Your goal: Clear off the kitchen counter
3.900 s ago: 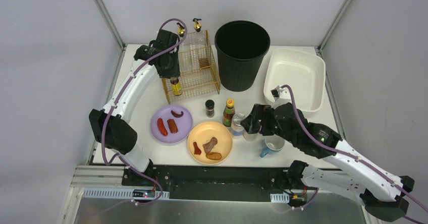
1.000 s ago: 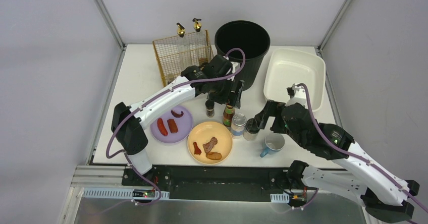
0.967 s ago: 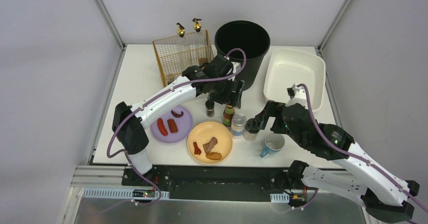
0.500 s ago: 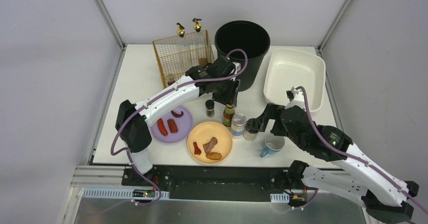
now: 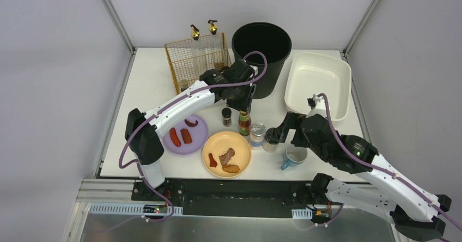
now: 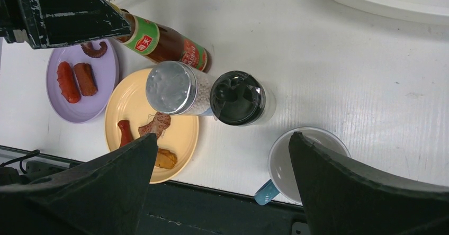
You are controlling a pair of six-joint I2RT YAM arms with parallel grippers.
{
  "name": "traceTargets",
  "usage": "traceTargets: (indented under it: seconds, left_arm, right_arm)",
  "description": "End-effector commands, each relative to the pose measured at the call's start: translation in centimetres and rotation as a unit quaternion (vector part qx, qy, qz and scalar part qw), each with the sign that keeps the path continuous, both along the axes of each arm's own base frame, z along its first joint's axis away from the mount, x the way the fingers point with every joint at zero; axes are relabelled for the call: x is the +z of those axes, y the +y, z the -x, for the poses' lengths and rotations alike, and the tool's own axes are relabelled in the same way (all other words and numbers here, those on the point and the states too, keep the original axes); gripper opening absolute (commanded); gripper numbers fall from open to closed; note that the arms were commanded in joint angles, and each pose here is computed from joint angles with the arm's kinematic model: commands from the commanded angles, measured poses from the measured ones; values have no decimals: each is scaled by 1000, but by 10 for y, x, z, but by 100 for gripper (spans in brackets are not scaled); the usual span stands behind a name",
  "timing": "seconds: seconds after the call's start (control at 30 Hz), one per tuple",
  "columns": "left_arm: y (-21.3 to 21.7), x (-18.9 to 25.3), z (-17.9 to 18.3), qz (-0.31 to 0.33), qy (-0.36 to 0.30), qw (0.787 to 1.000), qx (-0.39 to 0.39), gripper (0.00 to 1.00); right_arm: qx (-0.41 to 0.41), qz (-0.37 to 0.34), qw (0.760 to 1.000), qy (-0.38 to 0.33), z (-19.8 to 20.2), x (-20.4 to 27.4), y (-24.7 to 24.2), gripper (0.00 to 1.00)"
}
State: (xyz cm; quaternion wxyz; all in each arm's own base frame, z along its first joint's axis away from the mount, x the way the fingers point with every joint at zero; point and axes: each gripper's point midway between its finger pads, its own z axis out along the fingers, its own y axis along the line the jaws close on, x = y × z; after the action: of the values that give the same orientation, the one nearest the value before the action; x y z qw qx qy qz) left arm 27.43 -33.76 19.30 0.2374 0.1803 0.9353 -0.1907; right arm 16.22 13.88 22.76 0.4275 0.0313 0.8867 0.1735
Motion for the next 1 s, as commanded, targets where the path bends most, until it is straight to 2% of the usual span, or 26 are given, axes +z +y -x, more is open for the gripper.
traceTargets:
  seconds: [0.0,0.53,0.97]
  left_arm:
    - [5,32,-7,-4,-47,999,-6,0]
    - [13,109,-25,24,-143,989,6,0]
    - [65,179,-64,47,-202,975,85,0]
  right_arm:
    - [1,-13,1000,-4,-3,5,7,99]
    - [3,-19,1000,-7,-4,9,9,99]
    - [8,-21,1000,-6,-4,8,13,99]
